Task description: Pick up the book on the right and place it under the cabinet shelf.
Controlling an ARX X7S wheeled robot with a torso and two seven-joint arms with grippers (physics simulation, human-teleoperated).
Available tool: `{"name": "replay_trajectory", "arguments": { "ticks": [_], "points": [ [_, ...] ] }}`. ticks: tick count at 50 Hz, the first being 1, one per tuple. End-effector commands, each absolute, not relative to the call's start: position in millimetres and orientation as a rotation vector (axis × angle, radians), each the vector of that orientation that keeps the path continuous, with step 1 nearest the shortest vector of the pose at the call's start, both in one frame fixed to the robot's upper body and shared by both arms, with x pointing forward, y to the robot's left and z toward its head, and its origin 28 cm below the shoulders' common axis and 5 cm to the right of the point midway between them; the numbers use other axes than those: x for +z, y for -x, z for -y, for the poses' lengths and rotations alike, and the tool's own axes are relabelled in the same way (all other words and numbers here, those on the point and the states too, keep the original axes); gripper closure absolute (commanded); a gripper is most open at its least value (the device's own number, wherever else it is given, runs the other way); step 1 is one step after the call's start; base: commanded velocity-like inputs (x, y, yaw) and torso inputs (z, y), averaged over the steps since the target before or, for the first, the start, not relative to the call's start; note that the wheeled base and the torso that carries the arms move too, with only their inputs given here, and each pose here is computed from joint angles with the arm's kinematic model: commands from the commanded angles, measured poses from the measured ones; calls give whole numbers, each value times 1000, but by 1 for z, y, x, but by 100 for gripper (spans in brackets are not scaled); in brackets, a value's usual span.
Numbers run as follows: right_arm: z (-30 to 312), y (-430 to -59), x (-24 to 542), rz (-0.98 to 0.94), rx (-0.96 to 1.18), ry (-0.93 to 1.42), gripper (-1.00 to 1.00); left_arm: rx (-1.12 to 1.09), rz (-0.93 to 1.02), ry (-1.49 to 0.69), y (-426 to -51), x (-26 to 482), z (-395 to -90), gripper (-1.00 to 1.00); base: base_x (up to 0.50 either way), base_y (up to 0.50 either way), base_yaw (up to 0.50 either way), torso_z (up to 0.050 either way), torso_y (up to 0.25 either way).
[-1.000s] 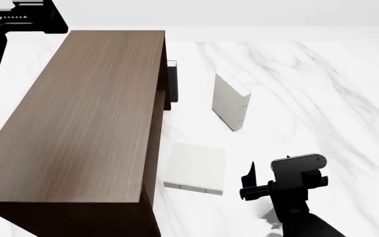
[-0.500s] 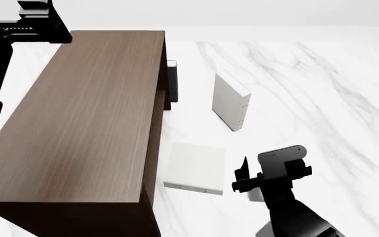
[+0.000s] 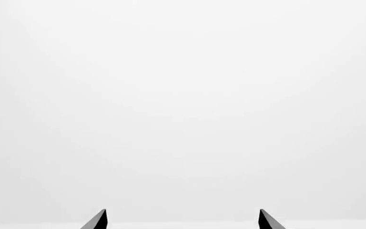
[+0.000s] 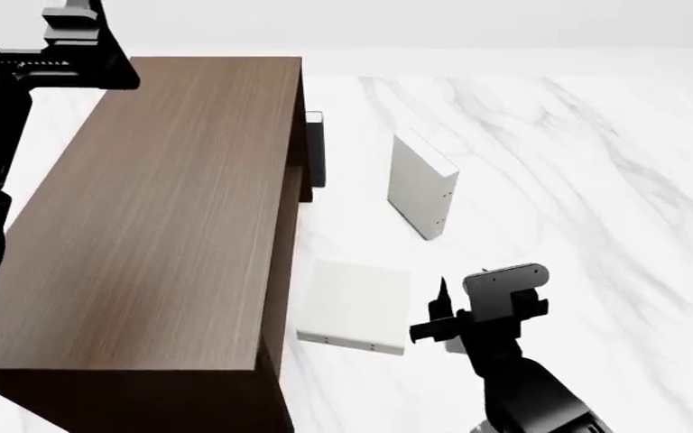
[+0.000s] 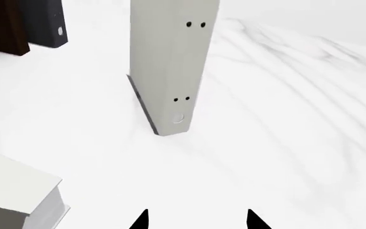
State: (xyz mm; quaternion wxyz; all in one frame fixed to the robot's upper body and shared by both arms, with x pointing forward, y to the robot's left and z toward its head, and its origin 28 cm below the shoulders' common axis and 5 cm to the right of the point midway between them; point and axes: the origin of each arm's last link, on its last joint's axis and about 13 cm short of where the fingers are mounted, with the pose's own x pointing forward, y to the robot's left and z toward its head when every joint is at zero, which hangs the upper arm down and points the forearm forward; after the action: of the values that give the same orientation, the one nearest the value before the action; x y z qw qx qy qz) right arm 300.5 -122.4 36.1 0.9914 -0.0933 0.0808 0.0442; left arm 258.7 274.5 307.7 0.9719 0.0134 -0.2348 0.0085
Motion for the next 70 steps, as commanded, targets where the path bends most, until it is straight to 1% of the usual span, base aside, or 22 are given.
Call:
{"name": "replay_trajectory", "arguments": {
  "ticks": [1, 35, 46, 70],
  "points": [
    [141, -295, 1, -303, -42, 310, -100, 10, 476, -30, -258, 307, -273, -100, 0, 0, 4, 0, -10],
    [116, -292, -19, -382, 109, 299, -100, 8, 496, -27, -258, 315, -273, -100, 6, 1, 7, -4, -10],
    [103, -291, -22, -373, 204, 290, -100, 9, 495, -25, -260, 312, -273, -100, 6, 3, 9, -3, -12],
    [85, -295, -24, -348, 323, 296, -100, 19, 476, -24, -263, 304, -276, -100, 7, 4, 13, -4, -13]
  ]
}}
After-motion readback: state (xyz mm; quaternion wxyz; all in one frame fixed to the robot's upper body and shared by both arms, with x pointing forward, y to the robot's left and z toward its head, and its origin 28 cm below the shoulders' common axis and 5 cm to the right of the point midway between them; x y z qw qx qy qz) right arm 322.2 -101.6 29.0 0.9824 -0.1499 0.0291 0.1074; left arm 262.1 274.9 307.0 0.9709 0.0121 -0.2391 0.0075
